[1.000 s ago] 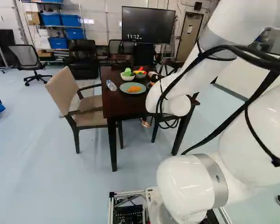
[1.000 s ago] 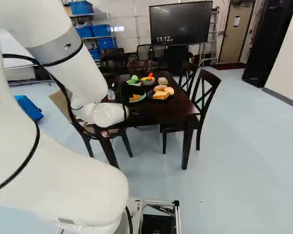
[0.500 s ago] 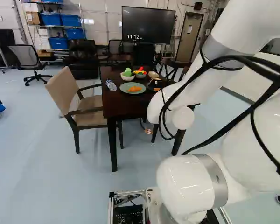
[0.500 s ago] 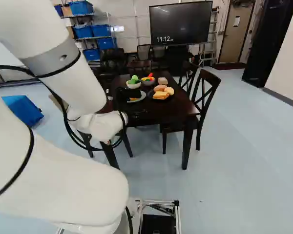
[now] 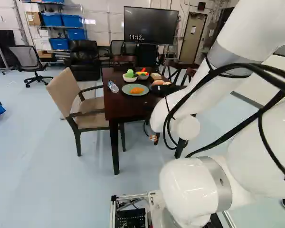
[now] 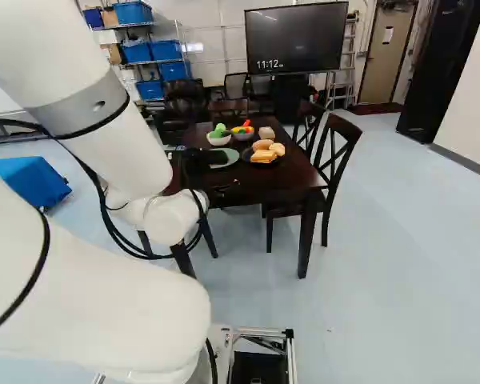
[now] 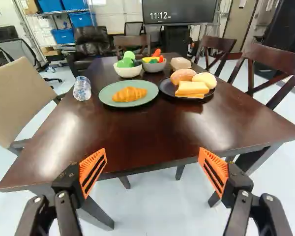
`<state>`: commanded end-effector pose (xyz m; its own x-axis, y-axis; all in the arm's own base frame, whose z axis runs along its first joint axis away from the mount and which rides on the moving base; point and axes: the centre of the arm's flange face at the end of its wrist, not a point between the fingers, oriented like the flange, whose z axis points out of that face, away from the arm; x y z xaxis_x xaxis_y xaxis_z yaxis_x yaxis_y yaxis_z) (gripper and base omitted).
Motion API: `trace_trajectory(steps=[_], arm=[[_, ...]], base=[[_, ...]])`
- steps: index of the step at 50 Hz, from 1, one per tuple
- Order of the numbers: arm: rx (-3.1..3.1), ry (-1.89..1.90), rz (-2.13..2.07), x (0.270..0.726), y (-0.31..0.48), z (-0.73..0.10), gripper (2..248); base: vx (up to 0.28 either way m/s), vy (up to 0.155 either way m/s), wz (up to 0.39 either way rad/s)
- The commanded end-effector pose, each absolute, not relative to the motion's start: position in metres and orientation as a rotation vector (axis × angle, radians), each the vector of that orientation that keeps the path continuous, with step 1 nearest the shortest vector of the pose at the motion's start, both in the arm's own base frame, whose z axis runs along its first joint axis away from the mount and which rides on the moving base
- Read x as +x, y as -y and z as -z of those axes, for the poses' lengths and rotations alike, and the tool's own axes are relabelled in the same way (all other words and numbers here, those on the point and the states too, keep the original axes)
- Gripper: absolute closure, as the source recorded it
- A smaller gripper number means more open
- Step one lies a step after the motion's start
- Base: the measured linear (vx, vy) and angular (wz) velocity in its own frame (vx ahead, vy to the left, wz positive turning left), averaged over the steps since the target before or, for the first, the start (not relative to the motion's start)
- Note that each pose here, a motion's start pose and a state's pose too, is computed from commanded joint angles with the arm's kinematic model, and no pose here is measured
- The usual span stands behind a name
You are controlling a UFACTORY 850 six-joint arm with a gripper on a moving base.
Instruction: Move the croissant to the empty plate
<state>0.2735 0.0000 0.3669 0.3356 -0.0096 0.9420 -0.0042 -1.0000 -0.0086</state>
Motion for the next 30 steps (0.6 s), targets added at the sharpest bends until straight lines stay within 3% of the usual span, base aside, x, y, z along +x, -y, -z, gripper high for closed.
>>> trace_trajectory(steps=[30], arm=[[-2.558, 0.0, 1.824, 0.2703, 0.0, -0.3656, 3]], base=[[0.0, 0.0, 0.0]])
